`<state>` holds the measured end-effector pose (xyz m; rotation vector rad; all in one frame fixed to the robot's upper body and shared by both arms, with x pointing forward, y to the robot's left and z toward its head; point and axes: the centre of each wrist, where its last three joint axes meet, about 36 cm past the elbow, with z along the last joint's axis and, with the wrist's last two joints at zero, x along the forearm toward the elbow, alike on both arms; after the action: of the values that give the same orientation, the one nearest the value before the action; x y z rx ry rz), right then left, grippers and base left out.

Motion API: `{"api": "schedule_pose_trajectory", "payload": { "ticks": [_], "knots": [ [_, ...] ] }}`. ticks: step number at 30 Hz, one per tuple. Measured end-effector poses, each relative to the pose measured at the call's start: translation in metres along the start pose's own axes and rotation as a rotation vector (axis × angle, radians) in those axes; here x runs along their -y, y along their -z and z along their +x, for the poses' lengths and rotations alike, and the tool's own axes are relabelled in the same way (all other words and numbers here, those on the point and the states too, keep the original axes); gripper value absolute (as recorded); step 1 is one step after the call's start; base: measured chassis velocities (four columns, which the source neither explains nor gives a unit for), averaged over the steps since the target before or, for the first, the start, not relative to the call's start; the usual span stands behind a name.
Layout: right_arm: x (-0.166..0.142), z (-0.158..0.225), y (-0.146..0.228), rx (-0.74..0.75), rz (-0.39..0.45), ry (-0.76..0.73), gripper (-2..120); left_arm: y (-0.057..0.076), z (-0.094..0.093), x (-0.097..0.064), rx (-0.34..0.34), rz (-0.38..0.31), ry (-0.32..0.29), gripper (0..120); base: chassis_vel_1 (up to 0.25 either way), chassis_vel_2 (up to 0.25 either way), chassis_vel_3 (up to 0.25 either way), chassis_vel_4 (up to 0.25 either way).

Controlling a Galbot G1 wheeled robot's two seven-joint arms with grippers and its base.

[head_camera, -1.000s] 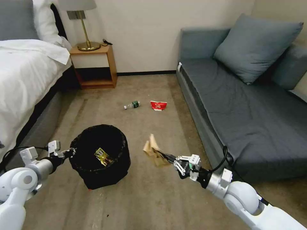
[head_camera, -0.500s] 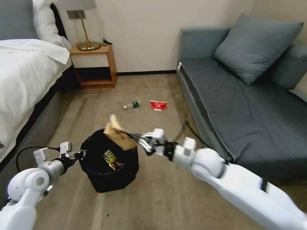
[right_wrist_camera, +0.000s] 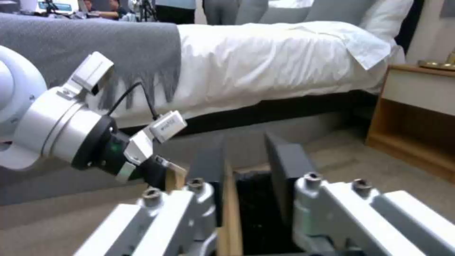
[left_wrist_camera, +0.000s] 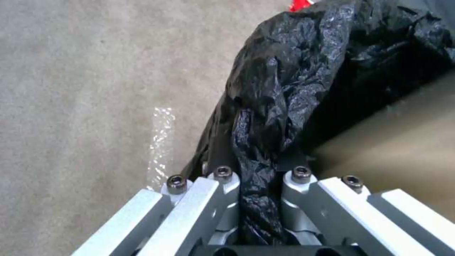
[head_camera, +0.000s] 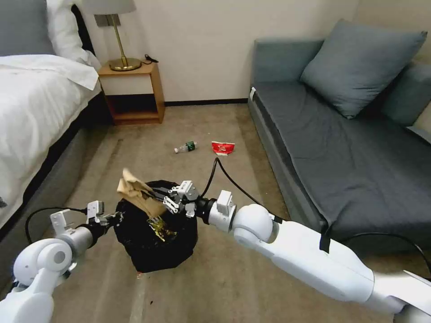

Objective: Pick up the trash bin, then pick up the garbage on the floor and place it into the trash bin.

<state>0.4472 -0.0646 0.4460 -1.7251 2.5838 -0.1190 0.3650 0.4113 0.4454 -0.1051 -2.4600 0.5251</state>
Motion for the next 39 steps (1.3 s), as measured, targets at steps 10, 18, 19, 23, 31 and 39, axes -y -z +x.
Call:
{"api": "schedule_pose_trajectory", "payload": {
  "ticks": [10, 18, 19, 23, 31, 39],
  "knots": [
    [-0.002, 0.011, 0.002, 0.02, -0.014, -0.044, 59, 0.0, 0.003, -0.002, 0.005, 0.005, 0.004, 7, 0.0, 0.0, 0.0, 0.0],
    [0.001, 0.053, -0.001, 0.052, 0.006, -0.223, 90, 0.005, 0.011, -0.01, 0.019, 0.006, 0.025, 7, 0.0, 0.0, 0.0, 0.0],
    [-0.003, 0.062, -0.005, 0.051, 0.003, -0.251, 95, 0.006, 0.013, -0.012, 0.022, 0.009, 0.027, 7, 0.0, 0.0, 0.0, 0.0],
    [-0.016, 0.084, -0.02, 0.023, 0.006, -0.309, 99, 0.009, 0.016, -0.019, 0.029, 0.02, 0.034, 7, 0.0, 0.0, 0.0, 0.0],
    [-0.037, 0.1, -0.043, 0.024, -0.04, -0.4, 100, 0.013, 0.021, -0.022, 0.038, 0.022, 0.037, 7, 0.0, 0.0, 0.0, 0.0],
    [-0.049, 0.108, -0.054, 0.046, -0.083, -0.465, 100, 0.01, 0.026, -0.018, 0.042, 0.024, 0.032, 7, 0.0, 0.0, 0.0, 0.0]
  ]
}}
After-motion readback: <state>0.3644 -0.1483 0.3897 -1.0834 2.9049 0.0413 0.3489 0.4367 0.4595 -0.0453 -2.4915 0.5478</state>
